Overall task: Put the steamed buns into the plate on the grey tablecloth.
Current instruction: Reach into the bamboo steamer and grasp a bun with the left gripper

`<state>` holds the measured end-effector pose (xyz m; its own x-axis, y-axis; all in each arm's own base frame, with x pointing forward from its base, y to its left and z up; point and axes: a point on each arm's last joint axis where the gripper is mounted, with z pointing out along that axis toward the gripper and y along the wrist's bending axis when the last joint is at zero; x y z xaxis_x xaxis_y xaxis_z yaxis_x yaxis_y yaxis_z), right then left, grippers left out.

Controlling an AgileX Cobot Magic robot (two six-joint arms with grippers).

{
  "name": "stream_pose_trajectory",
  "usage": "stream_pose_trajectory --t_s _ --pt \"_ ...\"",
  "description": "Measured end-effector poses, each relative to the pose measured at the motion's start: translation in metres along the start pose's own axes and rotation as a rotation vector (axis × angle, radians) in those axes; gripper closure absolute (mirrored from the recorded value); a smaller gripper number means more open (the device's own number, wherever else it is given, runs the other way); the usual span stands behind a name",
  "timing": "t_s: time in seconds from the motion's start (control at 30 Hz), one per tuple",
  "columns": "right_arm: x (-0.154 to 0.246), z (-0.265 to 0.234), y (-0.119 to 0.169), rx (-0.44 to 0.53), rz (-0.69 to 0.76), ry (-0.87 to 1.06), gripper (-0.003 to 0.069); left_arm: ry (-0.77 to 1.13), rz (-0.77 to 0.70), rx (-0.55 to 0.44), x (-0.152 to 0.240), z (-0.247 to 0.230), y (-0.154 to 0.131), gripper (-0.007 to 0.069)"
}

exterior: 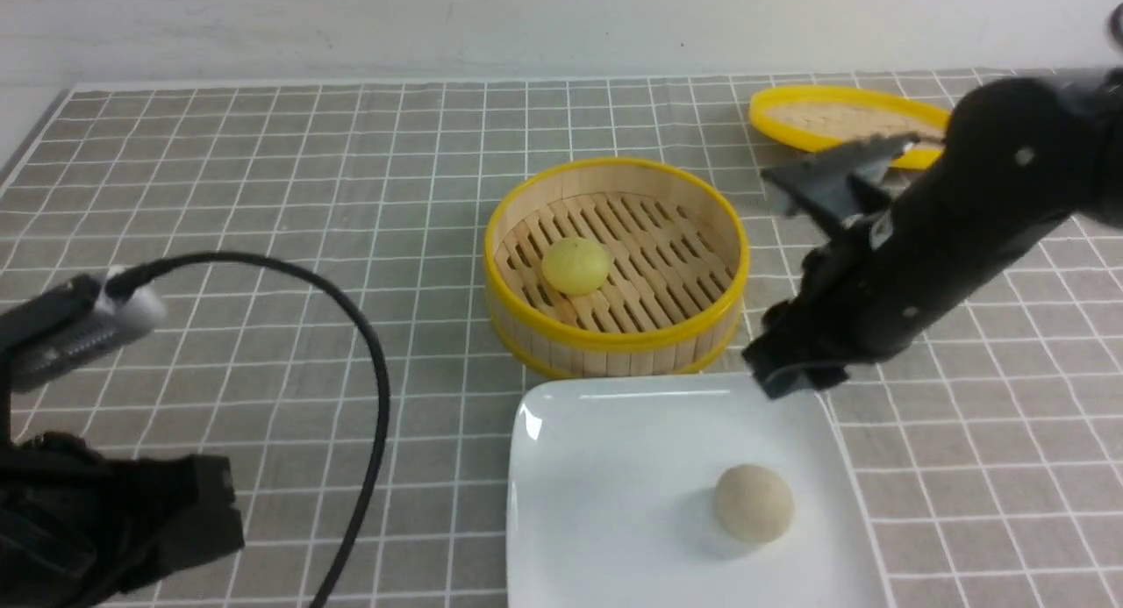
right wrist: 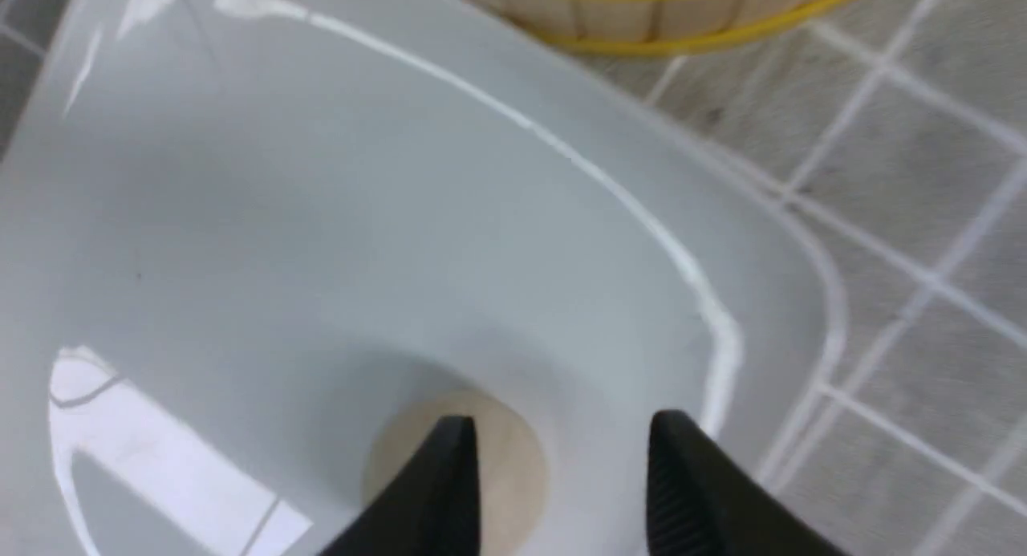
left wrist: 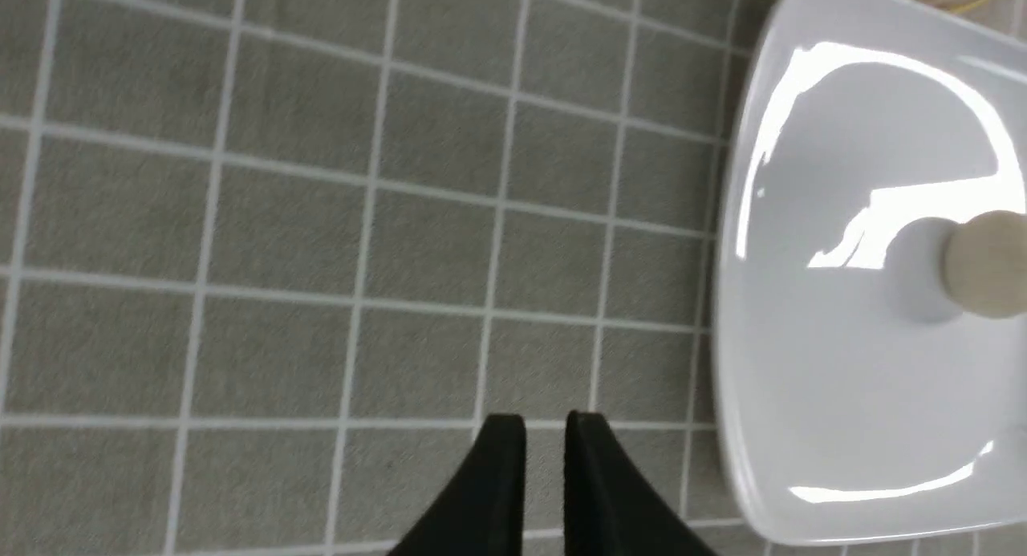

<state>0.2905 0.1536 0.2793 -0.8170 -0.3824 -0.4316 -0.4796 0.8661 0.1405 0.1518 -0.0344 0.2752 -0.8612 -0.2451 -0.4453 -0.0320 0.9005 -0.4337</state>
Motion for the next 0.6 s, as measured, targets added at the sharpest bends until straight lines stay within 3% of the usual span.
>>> stream_pose_trajectory --t_s 0.1,0.17,0.23,0.37,0.6 --pt "0.004 -0.033 -0.003 0.033 -0.002 -0.029 0.0524 0.007 0.033 0.012 -0.014 -0.003 -0.006 0.0518" --pt "0.019 -0.075 -0.003 0.055 0.001 -0.053 0.0641 0.036 0.062 0.019 -0.031 -0.002 -0.012 0.0518" --pt "0.033 -0.097 0.000 0.058 -0.002 -0.042 0.0672 0.066 0.080 0.019 -0.046 0.004 -0.015 0.0518" --pt "0.062 -0.130 0.006 0.056 -0.009 -0.055 0.0673 0.132 0.107 0.013 -0.074 0.026 -0.015 0.0518" --pt "0.107 -0.134 0.007 0.081 -0.019 -0.086 0.0673 0.279 0.106 0.070 -0.118 0.070 -0.027 0.0517"
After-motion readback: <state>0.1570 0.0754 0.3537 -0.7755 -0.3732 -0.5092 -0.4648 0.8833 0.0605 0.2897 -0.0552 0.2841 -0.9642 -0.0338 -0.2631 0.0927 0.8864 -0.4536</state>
